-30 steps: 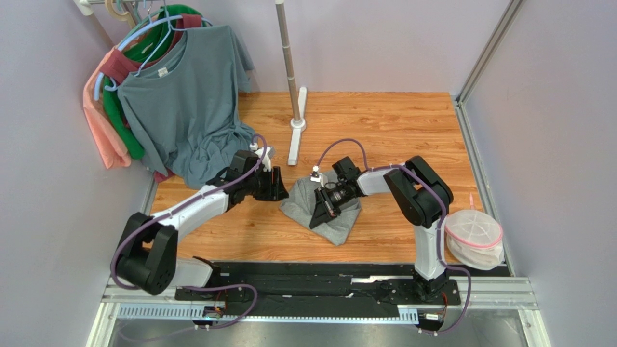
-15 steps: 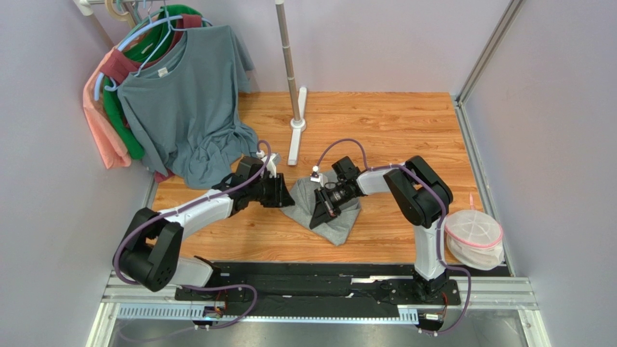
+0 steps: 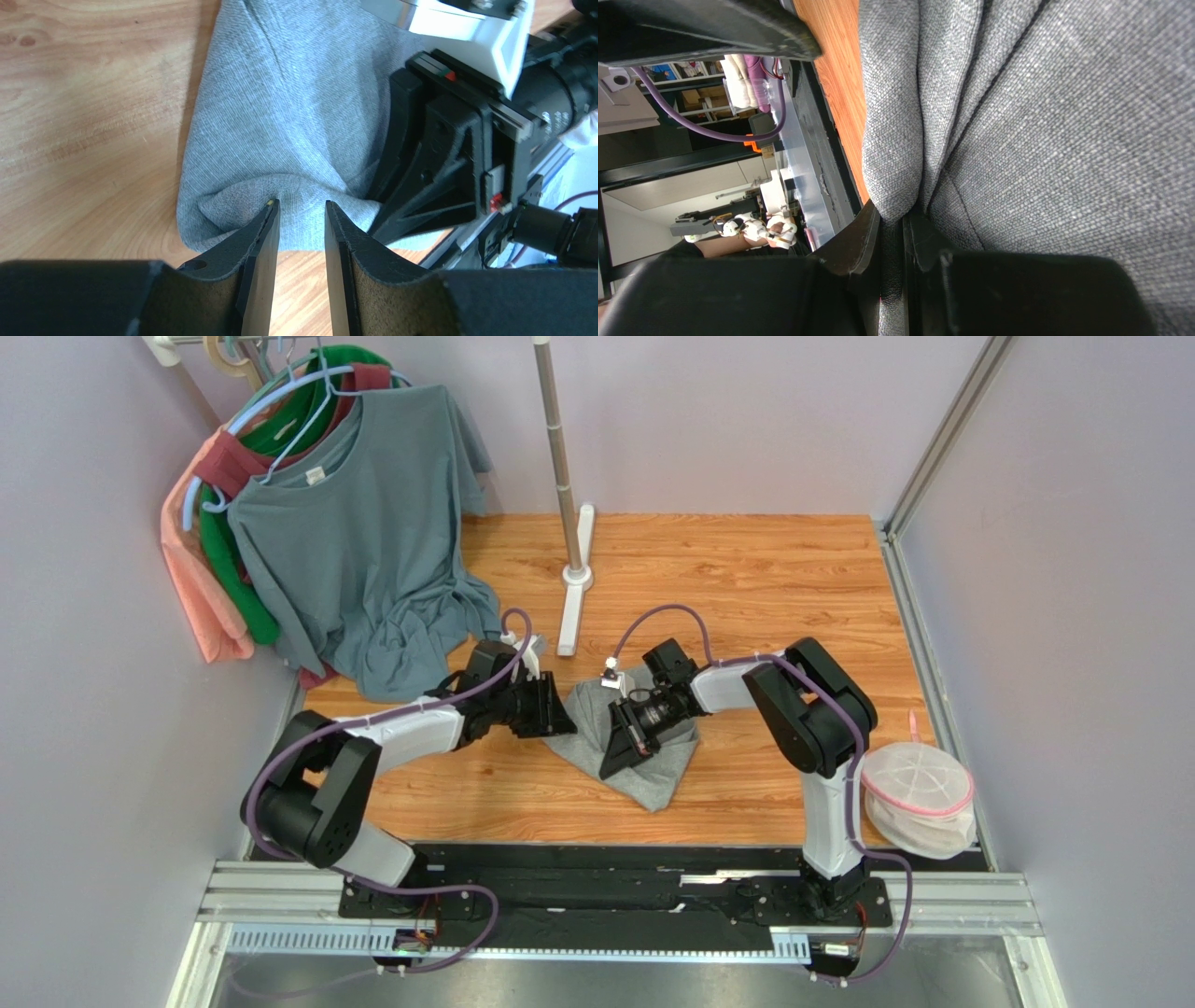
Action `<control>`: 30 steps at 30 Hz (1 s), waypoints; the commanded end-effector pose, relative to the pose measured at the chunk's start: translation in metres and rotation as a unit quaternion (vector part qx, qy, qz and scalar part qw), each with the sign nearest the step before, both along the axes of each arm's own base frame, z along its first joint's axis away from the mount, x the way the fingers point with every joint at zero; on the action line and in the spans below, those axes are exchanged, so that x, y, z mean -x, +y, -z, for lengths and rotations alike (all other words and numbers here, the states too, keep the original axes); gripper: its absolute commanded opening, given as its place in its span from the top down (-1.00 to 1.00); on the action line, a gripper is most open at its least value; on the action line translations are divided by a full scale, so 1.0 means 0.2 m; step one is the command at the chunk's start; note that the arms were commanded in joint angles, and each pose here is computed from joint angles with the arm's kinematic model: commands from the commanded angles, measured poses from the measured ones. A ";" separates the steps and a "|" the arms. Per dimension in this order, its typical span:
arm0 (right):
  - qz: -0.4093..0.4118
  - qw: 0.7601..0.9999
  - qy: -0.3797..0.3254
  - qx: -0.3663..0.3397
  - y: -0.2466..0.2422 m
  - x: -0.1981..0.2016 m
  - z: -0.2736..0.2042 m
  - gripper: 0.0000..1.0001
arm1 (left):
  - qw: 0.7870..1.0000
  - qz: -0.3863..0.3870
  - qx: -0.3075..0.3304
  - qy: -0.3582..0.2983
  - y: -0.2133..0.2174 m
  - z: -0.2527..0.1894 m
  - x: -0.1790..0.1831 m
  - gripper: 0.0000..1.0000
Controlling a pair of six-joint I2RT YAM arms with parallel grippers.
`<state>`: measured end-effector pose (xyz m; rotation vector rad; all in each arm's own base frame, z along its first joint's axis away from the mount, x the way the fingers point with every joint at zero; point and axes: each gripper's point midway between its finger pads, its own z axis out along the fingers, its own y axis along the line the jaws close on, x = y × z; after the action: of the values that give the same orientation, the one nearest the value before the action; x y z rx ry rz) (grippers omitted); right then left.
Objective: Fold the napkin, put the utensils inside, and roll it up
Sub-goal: Roll the napkin with the utensil
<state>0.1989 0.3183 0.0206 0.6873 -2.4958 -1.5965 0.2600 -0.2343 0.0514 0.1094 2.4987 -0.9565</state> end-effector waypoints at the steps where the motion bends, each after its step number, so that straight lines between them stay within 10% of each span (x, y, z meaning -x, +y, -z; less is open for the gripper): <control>1: 0.027 0.990 -0.014 0.136 -0.16 0.02 0.26 0.96 | 1.000 -0.011 0.005 -0.008 -0.04 0.01 -0.08 0.23; 12: 0.074 0.982 -0.104 0.139 -0.15 -0.13 -0.06 -0.24 | 0.997 -0.022 -0.053 0.042 0.06 0.20 0.01 0.28; 20: 0.168 0.931 -0.253 0.202 -0.38 -0.21 -0.34 -0.31 | 0.997 -0.014 -0.063 0.035 0.07 0.23 0.00 0.30; 30: 0.168 0.926 -0.256 0.219 -0.46 -0.08 -0.24 -0.32 | 0.998 -0.007 -0.062 0.032 0.06 0.22 -0.01 0.30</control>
<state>0.2104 0.2295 0.0710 0.7086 -3.3041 -0.9620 0.2659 -0.2364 0.0292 0.0849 2.5447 -0.9269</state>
